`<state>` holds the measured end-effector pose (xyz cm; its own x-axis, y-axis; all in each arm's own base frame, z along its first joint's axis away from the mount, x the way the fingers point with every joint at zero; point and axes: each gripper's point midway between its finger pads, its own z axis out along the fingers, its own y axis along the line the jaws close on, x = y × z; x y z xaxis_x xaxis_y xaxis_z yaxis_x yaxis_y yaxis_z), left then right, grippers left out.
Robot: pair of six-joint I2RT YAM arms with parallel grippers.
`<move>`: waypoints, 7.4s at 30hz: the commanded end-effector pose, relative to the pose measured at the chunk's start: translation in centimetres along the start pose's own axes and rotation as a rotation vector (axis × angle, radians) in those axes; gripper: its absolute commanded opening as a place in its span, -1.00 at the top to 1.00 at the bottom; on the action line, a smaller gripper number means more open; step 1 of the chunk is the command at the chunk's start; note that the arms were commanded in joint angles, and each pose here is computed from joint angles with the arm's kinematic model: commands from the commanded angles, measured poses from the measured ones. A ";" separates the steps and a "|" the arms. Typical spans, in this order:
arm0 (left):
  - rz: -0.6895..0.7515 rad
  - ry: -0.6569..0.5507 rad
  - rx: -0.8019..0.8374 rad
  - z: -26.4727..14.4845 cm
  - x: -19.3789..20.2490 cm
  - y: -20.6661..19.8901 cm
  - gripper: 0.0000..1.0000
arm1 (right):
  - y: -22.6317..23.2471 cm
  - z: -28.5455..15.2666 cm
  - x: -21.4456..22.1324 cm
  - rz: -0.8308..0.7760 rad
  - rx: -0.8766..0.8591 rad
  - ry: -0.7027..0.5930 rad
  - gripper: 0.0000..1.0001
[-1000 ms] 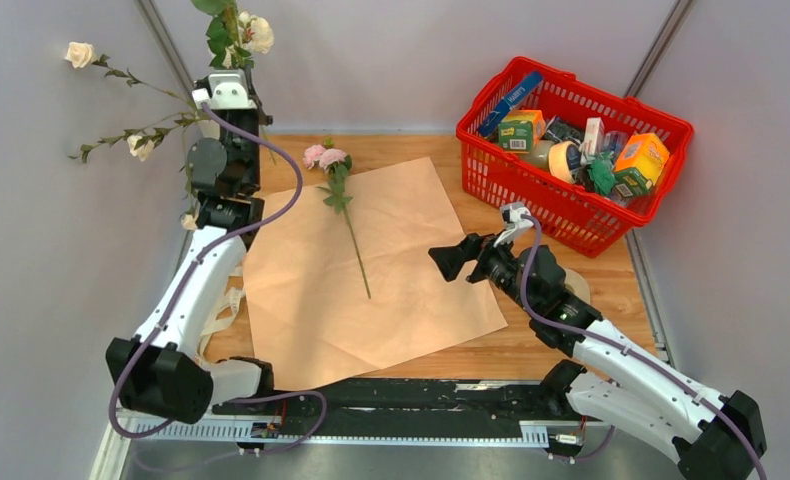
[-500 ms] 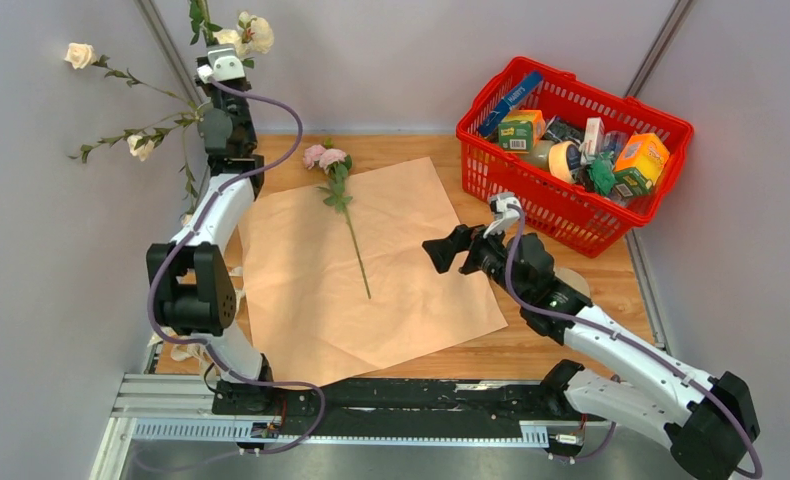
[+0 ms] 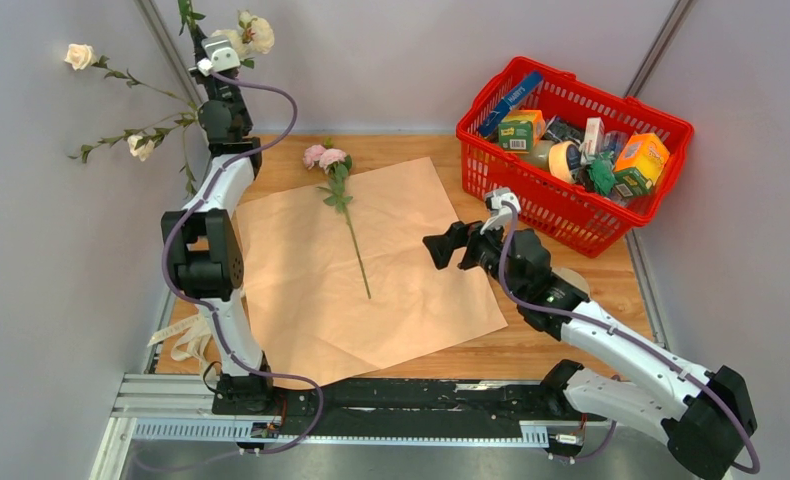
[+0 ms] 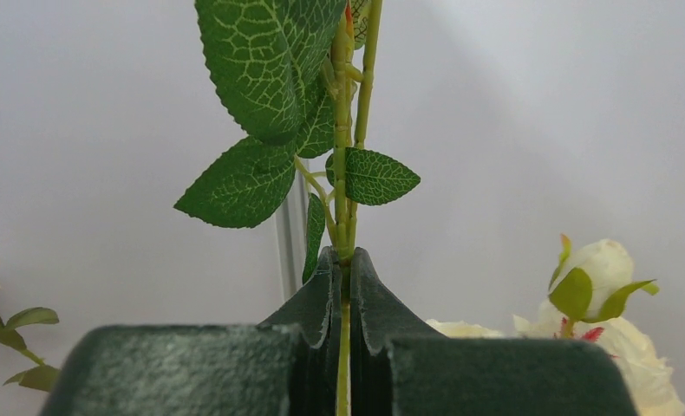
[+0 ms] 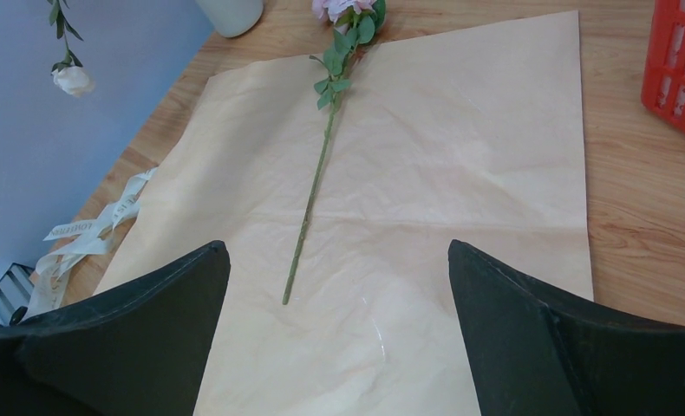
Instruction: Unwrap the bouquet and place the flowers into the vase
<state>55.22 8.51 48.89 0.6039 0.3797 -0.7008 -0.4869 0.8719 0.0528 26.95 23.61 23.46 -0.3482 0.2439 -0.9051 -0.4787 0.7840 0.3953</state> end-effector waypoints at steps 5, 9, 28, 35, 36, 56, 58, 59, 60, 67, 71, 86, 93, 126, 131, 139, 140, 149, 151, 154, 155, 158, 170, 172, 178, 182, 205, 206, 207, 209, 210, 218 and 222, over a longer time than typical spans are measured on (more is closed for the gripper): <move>0.068 -0.097 -0.042 1.8 -2.3 2.1 1.00 | 0.2 0.5 -2.6 -0.025 0.001 -0.054 -1.00; 0.091 -0.068 -0.036 1.5 -0.7 2.2 1.00 | 0.0 0.7 -2.5 -0.016 -0.005 -0.048 -1.00; 0.053 0.320 -0.001 -4.8 14.0 0.3 0.99 | 0.6 0.0 -3.8 0.000 -0.044 -0.077 -1.00; -0.047 0.386 0.061 -6.2 13.9 -0.9 0.45 | 1.0 -0.4 -3.9 0.009 -0.062 -0.076 -1.00; -0.057 0.408 0.072 -6.8 14.1 -1.0 0.29 | 1.0 -0.4 -3.9 0.013 -0.064 -0.075 -1.00; -0.287 0.683 0.205 -14.3 6.6 -0.4 -0.24 | 2.5 0.0 -1.9 0.126 -0.130 0.025 -1.00; -0.306 0.725 0.215 -15.1 5.9 -0.3 -0.25 | 2.3 0.4 -1.1 0.146 -0.119 0.047 -1.00; -0.319 0.752 0.233 -15.7 5.2 -0.4 -0.25 | 2.2 0.7 -0.8 0.157 -0.113 0.058 -1.00; -0.341 0.767 0.234 -16.1 4.8 -0.4 -0.25 | 2.1 1.1 -0.4 0.176 -0.105 0.071 -0.99; -0.522 1.005 0.339 -22.6 0.4 -1.2 -0.25 | 2.3 3.5 1.8 0.238 -0.101 0.161 -0.72; -0.663 1.148 0.392 -28.2 -1.2 -2.0 -0.25 | 2.0 5.6 2.6 0.244 -0.069 0.189 -0.43; -0.759 1.415 0.732 -46.1 -4.0 -4.4 -0.27 | 1.8 14.1 11.1 0.132 0.098 0.342 0.05; -0.691 1.345 0.726 -46.4 -4.6 -2.8 -0.29 | 2.9 18.2 14.5 0.023 0.149 0.398 0.08; -0.644 1.335 0.616 -46.2 -4.0 -1.1 -0.30 | 2.8 23.0 21.0 -0.279 0.305 0.454 0.76; -0.659 1.332 0.583 -45.9 -4.1 -0.9 -0.29 | 4.5 23.3 19.1 -0.248 0.264 0.423 1.00; -0.705 1.357 0.565 -45.3 -4.5 -1.5 -0.27 | 8.1 21.5 13.5 -0.121 0.167 0.331 1.00; -0.727 1.361 0.562 -45.0 -4.5 -1.9 -0.26 | 8.6 21.1 12.8 -0.102 0.146 0.315 1.00; -0.837 1.347 0.584 -43.9 -3.9 -4.2 -0.32 | 10.3 14.1 11.6 0.090 -0.041 0.279 1.00; -0.902 1.350 0.600 -44.0 -4.0 -5.2 -0.33 | 10.8 12.3 10.6 0.128 -0.080 0.254 1.00; -1.052 1.316 0.614 -43.3 -4.4 -6.9 -0.33 | 11.1 10.2 10.3 0.184 -0.132 0.229 1.00; -1.069 1.332 0.604 -44.0 -3.8 -7.0 -0.33 | 11.4 9.5 10.2 0.202 -0.157 0.221 1.00; -1.138 1.292 0.607 -43.6 -3.7 -7.8 -0.33 | 12.4 7.8 10.0 0.242 -0.218 0.203 1.00; -1.214 1.281 0.647 -44.6 -4.0 -9.4 -0.33 | 16.4 3.6 8.8 0.263 -0.382 0.179 1.00; -1.226 1.293 0.646 -45.0 -3.9 -9.6 -0.24 | 16.9 3.2 8.9 0.262 -0.394 0.181 1.00; -1.246 1.259 0.620 -44.7 -4.5 -9.0 0.70 | 16.7 2.9 9.8 0.254 -0.374 0.195 1.00; -1.214 1.226 0.610 -44.0 -4.8 -8.6 1.00 | 16.5 2.9 10.7 0.227 -0.376 0.218 0.97; -0.297 0.394 0.389 -19.0 -12.6 0.0 1.00 | 10.8 -0.7 6.2 0.059 -0.203 0.064 -1.00; -0.269 0.361 0.367 -17.9 -13.2 0.4 1.00 | 10.8 -0.8 5.9 0.052 -0.205 0.057 -1.00; -0.226 0.338 0.358 -17.1 -12.8 0.3 1.00 | 10.7 -0.8 5.7 0.047 -0.203 0.050 -1.00; -0.170 0.274 0.338 -15.5 -13.1 0.4 1.00 | 10.7 -0.8 5.5 0.037 -0.202 0.043 -1.00; -0.162 0.242 0.324 -14.7 -13.8 0.6 1.00 | 10.7 -0.8 5.4 0.028 -0.203 0.041 -1.00; -0.154 0.128 0.267 -9.0 -12.6 0.6 1.00 | 10.9 0.1 4.5 -0.002 -0.199 0.033 -1.00; -0.152 0.126 0.232 -6.8 -9.6 0.3 1.00 | 11.3 0.9 4.5 0.017 -0.213 0.050 -1.00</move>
<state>44.51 1.79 46.65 0.4368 0.1949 -0.8782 -0.1951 0.9735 0.1191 19.84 33.21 21.69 -0.4125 0.1972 -0.8894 -0.6156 0.6593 0.4317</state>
